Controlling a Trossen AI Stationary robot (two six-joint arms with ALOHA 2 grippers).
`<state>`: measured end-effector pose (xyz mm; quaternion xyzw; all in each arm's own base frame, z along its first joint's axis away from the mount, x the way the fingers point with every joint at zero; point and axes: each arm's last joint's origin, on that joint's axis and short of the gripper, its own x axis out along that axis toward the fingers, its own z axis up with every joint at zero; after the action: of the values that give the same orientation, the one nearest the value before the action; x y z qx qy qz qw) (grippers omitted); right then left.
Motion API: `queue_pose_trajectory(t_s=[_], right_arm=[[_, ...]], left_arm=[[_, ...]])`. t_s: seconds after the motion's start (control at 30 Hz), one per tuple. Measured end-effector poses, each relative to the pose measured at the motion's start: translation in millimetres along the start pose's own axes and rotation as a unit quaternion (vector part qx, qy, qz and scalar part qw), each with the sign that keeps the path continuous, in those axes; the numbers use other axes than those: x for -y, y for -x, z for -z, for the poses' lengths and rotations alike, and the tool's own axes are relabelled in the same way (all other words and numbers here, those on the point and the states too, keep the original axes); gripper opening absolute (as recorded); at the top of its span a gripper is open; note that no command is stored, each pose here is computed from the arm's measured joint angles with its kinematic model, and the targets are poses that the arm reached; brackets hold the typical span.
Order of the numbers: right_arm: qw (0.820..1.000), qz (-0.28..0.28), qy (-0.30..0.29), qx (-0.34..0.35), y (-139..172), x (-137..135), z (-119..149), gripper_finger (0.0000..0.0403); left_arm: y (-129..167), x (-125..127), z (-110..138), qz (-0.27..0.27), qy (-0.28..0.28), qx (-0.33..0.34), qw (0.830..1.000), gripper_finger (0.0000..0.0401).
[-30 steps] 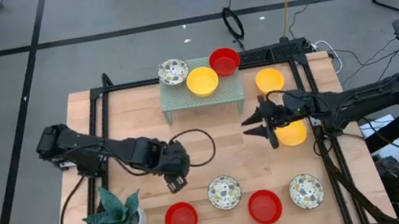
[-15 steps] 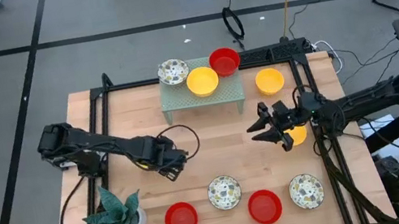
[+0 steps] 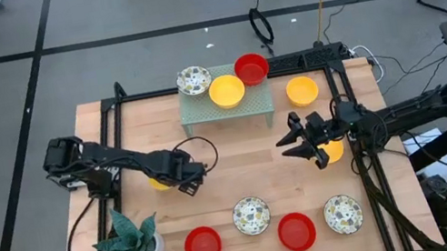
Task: Pick & Place Mini bowls
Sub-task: Stack the yellow bowl on top of the other yellow bowl on the shelf
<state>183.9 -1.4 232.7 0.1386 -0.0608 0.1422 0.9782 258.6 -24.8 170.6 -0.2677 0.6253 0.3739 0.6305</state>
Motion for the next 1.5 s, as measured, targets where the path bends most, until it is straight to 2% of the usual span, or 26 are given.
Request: queue_pose_trajectory(t_s=[0.13, 0.23, 0.33, 0.5, 0.53, 0.7, 0.9, 1.03, 1.17, 1.33, 1.5], right_arm=[[1.0, 0.006, -0.013, -0.018, 0, 1, 4, 0.0139], [1.0, 0.004, -0.003, -0.011, 0, 1, 2, 0.0139], [1.0, 0.002, 0.025, -0.004, 0, 0, 1, 0.0139], [0.996, 0.0, 0.085, 0.006, 0, 0, -1, 0.0139], [0.996, -0.001, 0.094, 0.008, 0, 0, -2, 0.0139], [0.994, 0.0, 0.109, 0.007, 0, 0, -2, 0.0139], [0.994, 0.001, 0.11, 0.004, 0, 0, -1, 0.0139], [0.994, 0.002, 0.11, -0.002, 0, 0, 0, 0.0139], [0.994, 0.005, 0.113, -0.011, 0, 1, 2, 0.0139], [0.992, 0.027, 0.119, -0.014, 0, 2, 3, 0.0139], [0.992, 0.048, 0.117, -0.019, 0, 4, 4, 0.0139]], left_arm=[[-12, -2, -2, 0.03, -0.004, -0.014, 0.999, 0.0232], [-12, -4, -3, 0.029, -0.012, -0.024, 0.999, 0.0196], [-12, -4, -3, 0.028, -0.027, -0.021, 0.999, 0.0141], [-12, -3, -3, 0.029, -0.069, -0.018, 0.997, 0.0023], [-12, -3, -3, 0.031, -0.072, -0.02, 0.997, 0.0013], [-4, 2, -4, 0.048, -0.089, -0.015, 0.995, 0.0009], [33, 24, -14, 0.124, -0.143, 0.01, 0.982, 0.001], [72, 40, -22, 0.179, -0.217, 0.068, 0.957, 0.0005], [111, 52, -35, 0.213, -0.289, 0.175, 0.917, 0.0012], [145, 54, -62, 0.196, -0.338, 0.327, 0.861, 0.0006], [153, 43, -97, 0.154, -0.342, 0.422, 0.825, 0.0012]])
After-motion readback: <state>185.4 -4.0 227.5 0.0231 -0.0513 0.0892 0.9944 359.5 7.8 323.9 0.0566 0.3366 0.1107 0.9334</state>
